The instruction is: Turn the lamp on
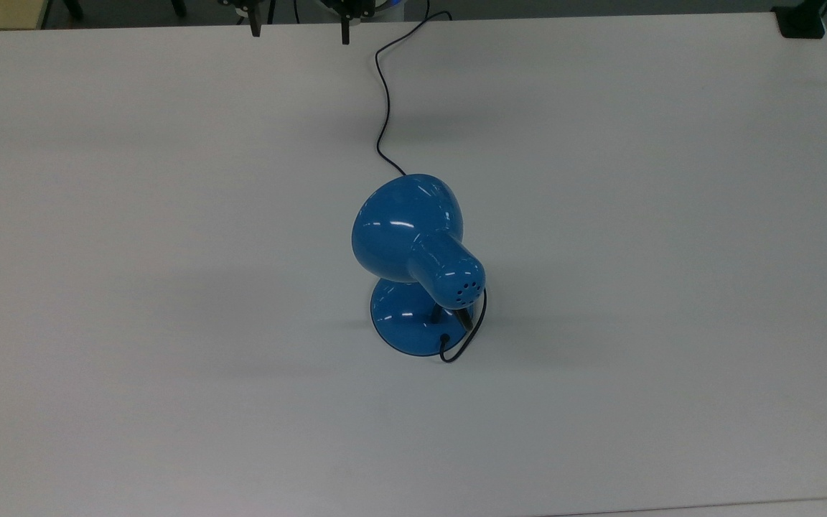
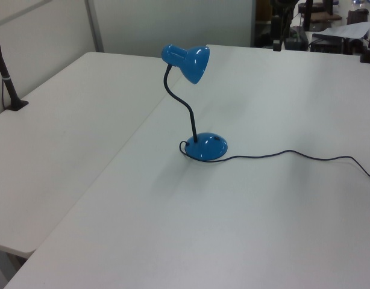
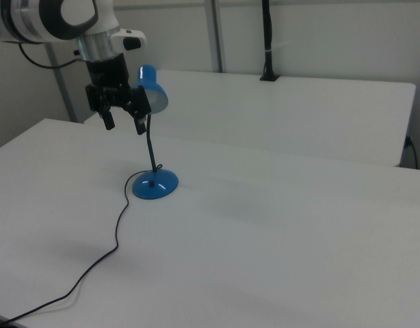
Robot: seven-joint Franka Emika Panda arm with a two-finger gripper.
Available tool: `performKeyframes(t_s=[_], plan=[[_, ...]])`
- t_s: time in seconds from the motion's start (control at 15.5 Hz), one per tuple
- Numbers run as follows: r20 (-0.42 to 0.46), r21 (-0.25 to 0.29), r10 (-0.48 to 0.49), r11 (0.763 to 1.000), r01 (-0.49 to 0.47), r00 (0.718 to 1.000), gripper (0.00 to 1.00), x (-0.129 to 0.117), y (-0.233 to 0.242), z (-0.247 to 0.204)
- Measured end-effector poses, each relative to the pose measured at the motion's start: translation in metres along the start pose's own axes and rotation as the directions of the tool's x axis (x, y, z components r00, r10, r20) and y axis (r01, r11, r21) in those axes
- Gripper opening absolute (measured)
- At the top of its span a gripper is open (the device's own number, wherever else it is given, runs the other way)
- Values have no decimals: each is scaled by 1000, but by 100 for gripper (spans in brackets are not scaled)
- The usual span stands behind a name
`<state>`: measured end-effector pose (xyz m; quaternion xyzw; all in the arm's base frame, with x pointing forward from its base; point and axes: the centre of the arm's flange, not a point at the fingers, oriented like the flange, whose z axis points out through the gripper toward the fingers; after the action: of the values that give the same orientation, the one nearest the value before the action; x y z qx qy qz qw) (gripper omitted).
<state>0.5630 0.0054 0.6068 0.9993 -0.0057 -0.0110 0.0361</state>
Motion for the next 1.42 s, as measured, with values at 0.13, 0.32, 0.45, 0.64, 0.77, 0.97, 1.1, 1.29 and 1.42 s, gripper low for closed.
performKeyframes(t_s=[0.13,0.32,0.45,0.64,0.77,0.97,1.1,1.29,1.42], plan=[[0,0,0,1000,0,1000,100,0,0,0],[0,0,0,1000,0,1000,100,0,0,0],[0,0,0,1000,0,1000,100,0,0,0],[0,0,0,1000,0,1000,100,0,0,0],[0,0,0,1000,0,1000,100,0,0,0],[0,0,0,1000,0,1000,100,0,0,0],[0,0,0,1000,0,1000,100,0,0,0],[0,0,0,1000,0,1000,100,0,0,0],[0,0,0,1000,0,1000,99,0,0,0]])
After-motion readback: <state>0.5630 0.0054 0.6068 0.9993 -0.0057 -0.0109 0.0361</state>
